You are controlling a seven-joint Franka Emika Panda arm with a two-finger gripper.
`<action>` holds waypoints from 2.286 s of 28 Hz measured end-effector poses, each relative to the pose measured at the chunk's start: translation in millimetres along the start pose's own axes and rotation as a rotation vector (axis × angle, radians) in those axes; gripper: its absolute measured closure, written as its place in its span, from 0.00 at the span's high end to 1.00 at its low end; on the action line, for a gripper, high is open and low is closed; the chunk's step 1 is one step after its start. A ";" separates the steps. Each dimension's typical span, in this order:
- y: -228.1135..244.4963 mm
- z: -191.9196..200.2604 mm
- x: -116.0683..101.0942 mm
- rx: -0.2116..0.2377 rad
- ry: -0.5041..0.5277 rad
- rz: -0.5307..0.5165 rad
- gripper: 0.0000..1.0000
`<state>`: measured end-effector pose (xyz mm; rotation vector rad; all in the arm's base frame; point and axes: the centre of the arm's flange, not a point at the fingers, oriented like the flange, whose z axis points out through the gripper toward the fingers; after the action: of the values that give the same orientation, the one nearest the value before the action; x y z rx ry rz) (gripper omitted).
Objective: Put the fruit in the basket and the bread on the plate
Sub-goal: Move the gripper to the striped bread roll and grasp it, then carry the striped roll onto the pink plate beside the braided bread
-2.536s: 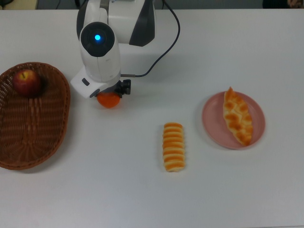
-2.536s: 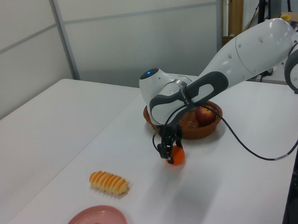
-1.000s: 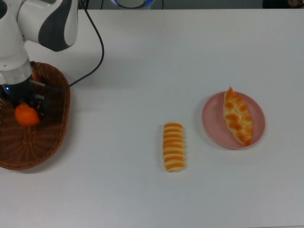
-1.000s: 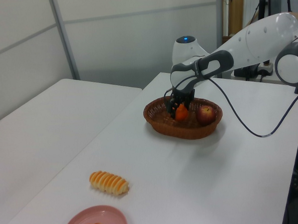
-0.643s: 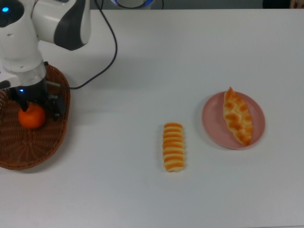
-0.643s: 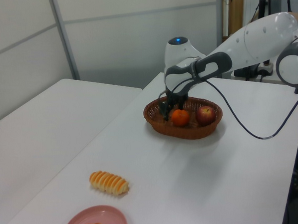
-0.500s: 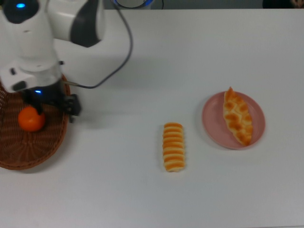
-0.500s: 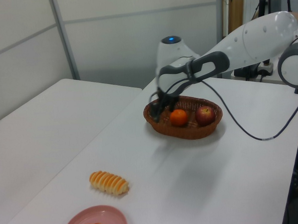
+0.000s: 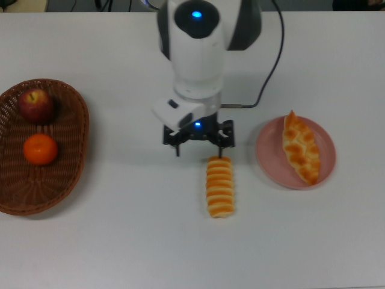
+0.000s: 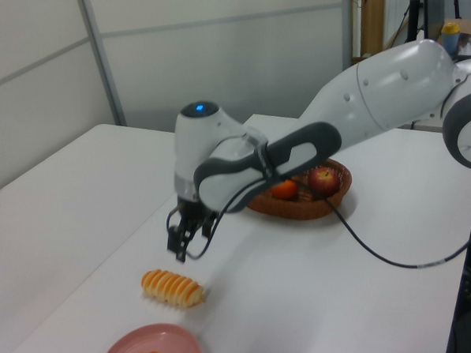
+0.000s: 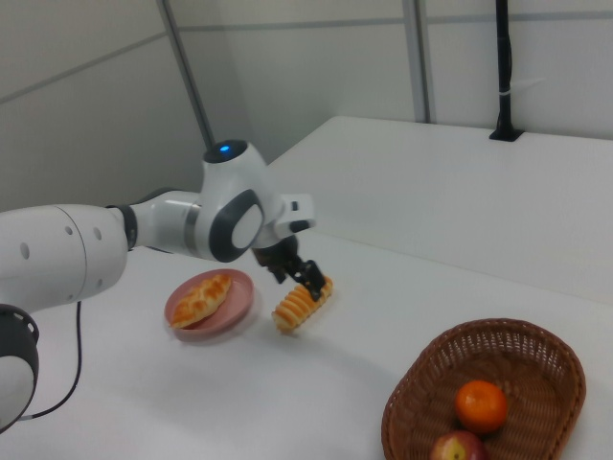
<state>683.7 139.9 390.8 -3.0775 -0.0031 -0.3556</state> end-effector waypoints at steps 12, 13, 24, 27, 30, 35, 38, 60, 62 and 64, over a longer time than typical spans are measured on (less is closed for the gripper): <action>-82.2 66.4 -18.3 0.020 0.056 -0.007 1.00; -82.1 69.8 -18.5 0.017 0.055 -0.003 1.00; -59.8 58.5 3.5 0.007 0.098 0.041 1.00; -54.9 50.3 9.6 0.009 0.114 0.049 1.00; -53.7 46.4 11.2 0.010 0.120 0.055 1.00; -53.2 55.0 8.3 0.005 0.107 0.058 1.00; -52.5 64.8 5.7 -0.001 0.094 0.057 1.00; -39.9 91.0 -0.6 -0.075 0.074 0.014 0.56; -41.3 91.7 -1.1 -0.075 0.074 0.019 0.49; -39.3 90.5 0.1 -0.075 0.077 0.035 0.44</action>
<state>704.2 183.1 304.5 -3.1308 0.0682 -0.4831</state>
